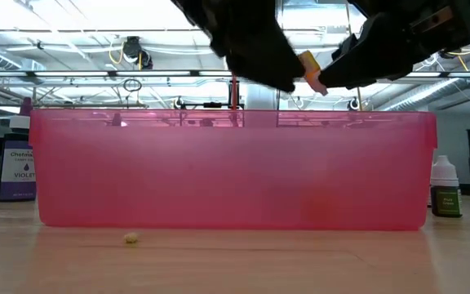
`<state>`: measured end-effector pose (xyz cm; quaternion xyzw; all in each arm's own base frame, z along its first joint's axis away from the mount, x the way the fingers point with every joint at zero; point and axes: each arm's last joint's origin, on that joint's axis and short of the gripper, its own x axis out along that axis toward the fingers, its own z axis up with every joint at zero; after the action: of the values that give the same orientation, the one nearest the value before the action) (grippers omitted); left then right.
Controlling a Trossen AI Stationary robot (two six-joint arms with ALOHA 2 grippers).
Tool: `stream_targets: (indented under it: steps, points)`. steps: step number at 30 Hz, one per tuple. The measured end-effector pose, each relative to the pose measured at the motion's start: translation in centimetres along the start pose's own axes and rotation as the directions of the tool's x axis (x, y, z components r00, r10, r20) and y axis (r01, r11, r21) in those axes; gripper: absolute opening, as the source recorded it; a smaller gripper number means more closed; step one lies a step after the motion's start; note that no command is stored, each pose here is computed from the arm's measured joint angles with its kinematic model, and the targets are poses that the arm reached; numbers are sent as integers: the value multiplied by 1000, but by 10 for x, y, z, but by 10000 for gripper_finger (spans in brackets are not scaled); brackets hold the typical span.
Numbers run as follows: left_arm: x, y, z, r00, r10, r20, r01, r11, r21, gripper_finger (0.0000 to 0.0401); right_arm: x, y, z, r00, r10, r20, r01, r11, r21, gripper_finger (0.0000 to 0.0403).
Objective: Pick & Place food coloring
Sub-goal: Put the small yellow food coloring bottle into the pink container
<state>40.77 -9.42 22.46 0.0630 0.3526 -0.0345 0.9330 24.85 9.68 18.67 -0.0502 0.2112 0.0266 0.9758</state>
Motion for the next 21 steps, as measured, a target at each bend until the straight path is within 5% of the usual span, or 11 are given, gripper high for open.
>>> stream_targets:
  steps: [21]
  points:
    - [5, 5, 7, 997, 10, 80, -5, 998, -63, 305, 0, 0, 0, 1000, 0, 0, 0, 1000, 0, 33]
